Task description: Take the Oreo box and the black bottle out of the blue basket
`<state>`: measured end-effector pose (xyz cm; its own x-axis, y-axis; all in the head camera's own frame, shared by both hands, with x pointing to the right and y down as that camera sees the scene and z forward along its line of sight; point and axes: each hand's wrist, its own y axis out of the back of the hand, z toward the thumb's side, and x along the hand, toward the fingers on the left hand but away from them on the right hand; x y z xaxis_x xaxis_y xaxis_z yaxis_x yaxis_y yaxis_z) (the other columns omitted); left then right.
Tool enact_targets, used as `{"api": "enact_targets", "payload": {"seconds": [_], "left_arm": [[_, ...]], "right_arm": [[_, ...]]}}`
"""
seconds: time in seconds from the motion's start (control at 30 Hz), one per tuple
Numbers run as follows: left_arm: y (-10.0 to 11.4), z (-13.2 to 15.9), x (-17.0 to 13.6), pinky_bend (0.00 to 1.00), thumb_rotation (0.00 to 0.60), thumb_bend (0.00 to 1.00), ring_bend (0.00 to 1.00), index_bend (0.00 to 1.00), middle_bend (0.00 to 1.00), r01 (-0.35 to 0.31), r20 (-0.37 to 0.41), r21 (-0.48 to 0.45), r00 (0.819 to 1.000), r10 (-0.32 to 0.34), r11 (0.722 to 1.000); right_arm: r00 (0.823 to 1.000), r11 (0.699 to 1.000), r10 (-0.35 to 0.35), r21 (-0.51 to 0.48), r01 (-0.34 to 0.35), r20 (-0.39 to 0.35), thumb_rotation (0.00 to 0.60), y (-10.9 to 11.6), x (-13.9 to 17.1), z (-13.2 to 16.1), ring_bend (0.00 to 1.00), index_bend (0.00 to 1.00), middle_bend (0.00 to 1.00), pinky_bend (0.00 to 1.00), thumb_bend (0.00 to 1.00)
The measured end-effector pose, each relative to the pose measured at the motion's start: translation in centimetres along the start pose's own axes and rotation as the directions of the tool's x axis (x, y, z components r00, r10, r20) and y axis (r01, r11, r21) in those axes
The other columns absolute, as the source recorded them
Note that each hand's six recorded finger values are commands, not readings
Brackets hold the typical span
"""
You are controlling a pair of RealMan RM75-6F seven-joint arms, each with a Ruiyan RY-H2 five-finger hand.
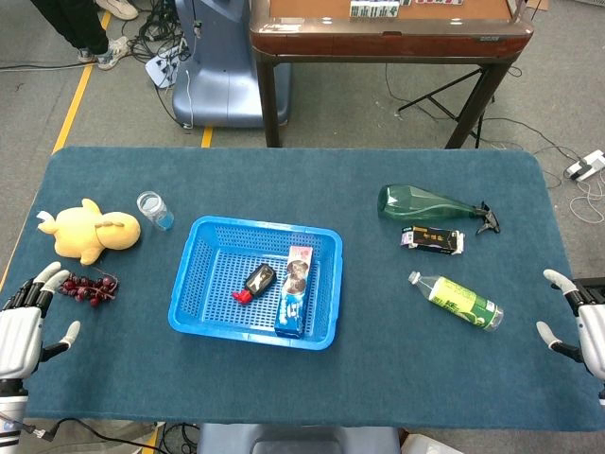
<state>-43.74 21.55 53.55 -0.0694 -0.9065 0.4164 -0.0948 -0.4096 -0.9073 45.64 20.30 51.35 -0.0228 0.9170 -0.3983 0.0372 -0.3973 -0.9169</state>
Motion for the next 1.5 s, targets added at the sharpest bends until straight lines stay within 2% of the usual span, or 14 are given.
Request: {"api": "enact_targets", "payload": {"seconds": [0.43,0.47,0.57,0.63,0.7,0.77,0.87,1.0,1.1,1.2,1.3,1.5], "left_arm": [[0.4,-0.4,0.0,0.26,0.6,0.33,0.14,0.19,0.1,-0.002,-0.014,-0.001,1.0,0.002,1.0],[0.4,-0.4,-0.1,0.26,0.6,0.33,0.14,0.19,0.1,-0.003,-0.015,-0.001,1.0,0.003,1.0],[0.5,-0.4,-0.1,0.26,0.6,0.33,0.14,0.19,0.1,-0.005,-0.017,-0.003,1.0,0.005,1.0],[0.5,-0.5,-0.1,0.26,0.6,0.33,0.14,0.19,0.1,-0.007,-0.018,-0.002,1.0,0.007,1.0],[0.5,-0.6,-0.2,0.26,0.6,0.33,0.14,0.19,0.1,-0.005,-0.021,-0.003,1.0,0.005,1.0],[0.5,-0.7,-0.3,0.26,0.6,0.33,0.14,0.19,0.1,-0.002,-0.023,-0.001,1.0,0.002,1.0],[0.5,-0.8,-0.3,0.26,0.6,0.33,0.14,0.18,0.1,0.0,-0.024,-0.001,1.0,0.0,1.0],[0.7,-0.7,-0.3,0.26,0.6,0.33,0.14,0.18,0.1,-0.005,-0.021,-0.002,1.0,0.005,1.0],[0.8,-0.7,-0.4,0.26,0.6,0.33,0.14,0.19,0.1,-0.008,-0.02,-0.004,1.0,0.008,1.0],[0.9,-0.8,-0.6,0.26,0.6,0.33,0.14,0.19,0.1,-0.01,-0.023,-0.005,1.0,0.01,1.0],[1.0,-0.8,-0.8,0.26,0.6,0.33,0.14,0.19,0.1,-0.011,-0.024,-0.006,1.0,0.011,1.0],[1.4,-0.9,-1.2,0.26,0.6,0.33,0.14,0.19,0.1,-0.018,-0.022,-0.001,1.0,0.018,1.0]], "right_arm": [[0.995,1.0,0.008,0.005,-0.008,-0.096,0.6,0.1,-1.0,1.6,0.36,0.2,0.31,0.54,0.23],[0.994,1.0,0.013,0.007,-0.012,-0.107,0.6,0.1,-1.2,1.8,0.36,0.2,0.31,0.52,0.23],[0.988,0.999,0.037,0.022,-0.034,-0.15,0.6,0.0,-1.7,2.6,0.26,0.2,0.28,0.31,0.24],[0.982,0.997,0.068,0.04,-0.062,-0.177,0.6,-0.1,-2.0,3.2,0.11,0.14,0.15,0.13,0.22],[0.974,0.994,0.097,0.058,-0.087,-0.203,0.6,-0.3,-2.3,3.8,0.02,0.04,0.03,0.03,0.18],[0.964,0.992,0.12,0.075,-0.105,-0.238,0.6,-0.3,-2.9,4.7,0.0,0.01,0.0,0.0,0.16],[0.947,0.99,0.134,0.086,-0.114,-0.291,0.6,-0.4,-3.9,6.3,0.0,0.0,0.0,0.0,0.16],[0.921,0.99,0.137,0.088,-0.112,-0.365,0.6,-0.4,-5.4,8.6,0.0,0.0,0.07,0.01,0.16],[0.889,0.988,0.149,0.09,-0.122,-0.433,0.6,-0.5,-6.7,10.9,0.01,0.01,0.12,0.06,0.16],[0.845,0.985,0.174,0.095,-0.146,-0.506,0.6,-0.9,-8.1,13.6,0.05,0.07,0.17,0.11,0.16],[0.791,0.977,0.213,0.113,-0.182,-0.574,0.6,-1.5,-9.4,16.6,0.07,0.12,0.19,0.14,0.16],[0.667,0.955,0.291,0.17,-0.241,-0.686,0.6,-3.4,-11.6,23.1,0.08,0.18,0.2,0.14,0.17]]}}
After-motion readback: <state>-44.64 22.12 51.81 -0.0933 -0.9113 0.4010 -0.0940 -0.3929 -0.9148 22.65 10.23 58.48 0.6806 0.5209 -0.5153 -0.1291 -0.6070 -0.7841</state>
